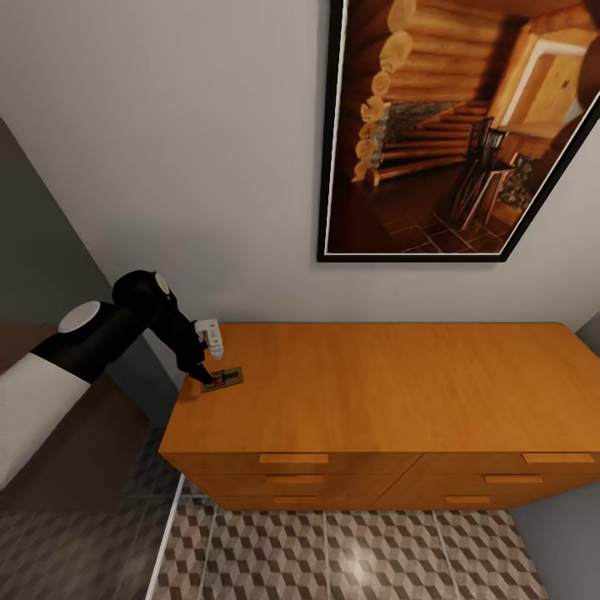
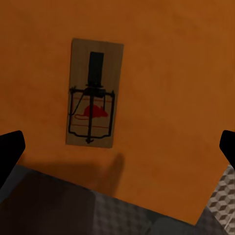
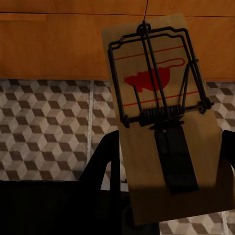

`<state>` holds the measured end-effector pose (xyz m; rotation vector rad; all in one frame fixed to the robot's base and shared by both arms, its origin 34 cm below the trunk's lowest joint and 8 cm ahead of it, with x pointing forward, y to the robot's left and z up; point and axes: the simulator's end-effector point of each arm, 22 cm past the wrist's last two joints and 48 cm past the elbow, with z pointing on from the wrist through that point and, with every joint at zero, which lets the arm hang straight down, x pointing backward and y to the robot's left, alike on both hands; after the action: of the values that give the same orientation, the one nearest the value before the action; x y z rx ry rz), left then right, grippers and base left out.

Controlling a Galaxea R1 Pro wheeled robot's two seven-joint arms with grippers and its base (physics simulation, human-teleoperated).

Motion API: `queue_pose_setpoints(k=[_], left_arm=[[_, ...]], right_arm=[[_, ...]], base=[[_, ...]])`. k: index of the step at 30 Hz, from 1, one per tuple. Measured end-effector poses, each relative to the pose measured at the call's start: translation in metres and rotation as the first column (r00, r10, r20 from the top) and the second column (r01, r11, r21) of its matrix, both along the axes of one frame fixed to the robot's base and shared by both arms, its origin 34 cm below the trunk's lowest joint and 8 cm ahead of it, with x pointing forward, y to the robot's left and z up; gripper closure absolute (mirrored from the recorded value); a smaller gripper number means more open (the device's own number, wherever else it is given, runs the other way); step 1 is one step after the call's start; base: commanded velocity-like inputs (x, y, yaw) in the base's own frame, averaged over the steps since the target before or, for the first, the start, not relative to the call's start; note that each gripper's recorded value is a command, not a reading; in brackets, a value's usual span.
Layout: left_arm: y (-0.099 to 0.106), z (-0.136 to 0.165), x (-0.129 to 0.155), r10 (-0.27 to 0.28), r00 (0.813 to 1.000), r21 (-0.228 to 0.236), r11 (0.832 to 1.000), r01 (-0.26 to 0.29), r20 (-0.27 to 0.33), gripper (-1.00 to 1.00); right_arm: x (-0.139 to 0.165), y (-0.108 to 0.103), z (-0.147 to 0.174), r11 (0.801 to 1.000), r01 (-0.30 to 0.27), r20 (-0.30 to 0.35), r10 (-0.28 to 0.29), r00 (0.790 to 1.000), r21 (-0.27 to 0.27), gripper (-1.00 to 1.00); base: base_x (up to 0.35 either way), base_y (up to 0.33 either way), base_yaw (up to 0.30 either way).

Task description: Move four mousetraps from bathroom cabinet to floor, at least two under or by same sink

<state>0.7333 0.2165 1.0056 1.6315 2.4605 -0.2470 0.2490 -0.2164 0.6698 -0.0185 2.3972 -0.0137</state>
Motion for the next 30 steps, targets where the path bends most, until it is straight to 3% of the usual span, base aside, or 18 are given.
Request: queue_pose_setpoints(k=[30], left_arm=[[-0.015,-0.015,-0.008,-0.003,0.999,-0.013,1.000,0.002,-0.047,-1.00]], right_arm=[[0.000,0.000,0.000,1.000,0.000,0.000,0.000,1.000,0.000,1.00]], base=[[0.000,0.000,0.000]])
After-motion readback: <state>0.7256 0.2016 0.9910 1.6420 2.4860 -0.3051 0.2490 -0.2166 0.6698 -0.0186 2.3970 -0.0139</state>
